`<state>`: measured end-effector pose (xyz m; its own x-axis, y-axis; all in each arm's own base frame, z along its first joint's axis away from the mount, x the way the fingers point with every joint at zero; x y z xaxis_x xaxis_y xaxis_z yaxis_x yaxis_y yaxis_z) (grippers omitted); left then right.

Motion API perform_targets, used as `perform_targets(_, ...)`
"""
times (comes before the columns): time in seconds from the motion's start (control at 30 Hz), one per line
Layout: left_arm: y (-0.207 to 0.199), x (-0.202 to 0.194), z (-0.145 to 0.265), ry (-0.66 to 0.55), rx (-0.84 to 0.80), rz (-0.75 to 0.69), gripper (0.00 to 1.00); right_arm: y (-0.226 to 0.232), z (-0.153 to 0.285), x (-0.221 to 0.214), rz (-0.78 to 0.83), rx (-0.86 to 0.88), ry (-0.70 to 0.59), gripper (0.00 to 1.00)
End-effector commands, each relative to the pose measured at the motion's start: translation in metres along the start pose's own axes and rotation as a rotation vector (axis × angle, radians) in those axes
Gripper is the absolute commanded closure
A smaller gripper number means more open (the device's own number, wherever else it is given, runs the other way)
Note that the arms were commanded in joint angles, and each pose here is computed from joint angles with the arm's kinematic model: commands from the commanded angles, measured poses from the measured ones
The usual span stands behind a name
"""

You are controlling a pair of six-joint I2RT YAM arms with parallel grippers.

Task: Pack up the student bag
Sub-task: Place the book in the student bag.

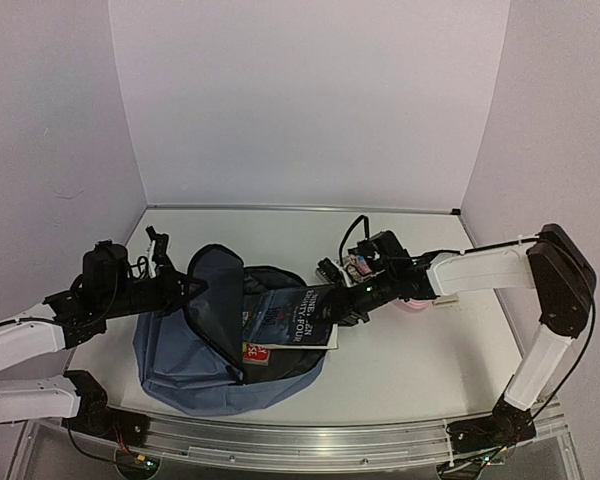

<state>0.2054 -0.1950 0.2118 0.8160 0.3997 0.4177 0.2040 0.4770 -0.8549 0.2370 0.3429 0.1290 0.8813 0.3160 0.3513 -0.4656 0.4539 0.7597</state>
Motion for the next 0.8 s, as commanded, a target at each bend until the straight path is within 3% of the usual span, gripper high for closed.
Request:
perform_targets(0.0, -0.021, 0.010, 0.002, -0.024, -0.075, -0.057, 1.00, 0.012, -0.010, 0.014, 0.018, 0.042, -0.010, 1.00)
perform_targets(0.57, -0.040, 0.020, -0.019, 0.020, -0.145, -0.094, 1.00, 0.037, -0.086, 0.031, 0.032, 0.164, 0.119, 1.00)
perform_targets(0.77, -0.046, 0.024, -0.016, -0.001, -0.148, -0.111, 1.00, 0.061, -0.082, 0.043, 0.057, 0.220, 0.085, 1.00)
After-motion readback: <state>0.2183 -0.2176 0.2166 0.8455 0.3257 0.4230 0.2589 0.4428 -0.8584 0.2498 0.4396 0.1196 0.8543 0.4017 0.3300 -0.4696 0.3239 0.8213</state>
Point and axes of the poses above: each gripper's point midway between its finger pads, its own z axis back along the fingers, its own y axis along the line the jaws close on, x = y × z, the point moved 4 cm from there along z, back along the fingers, and after that the axes turned 5 degrees about z, right-handed, at the moved point
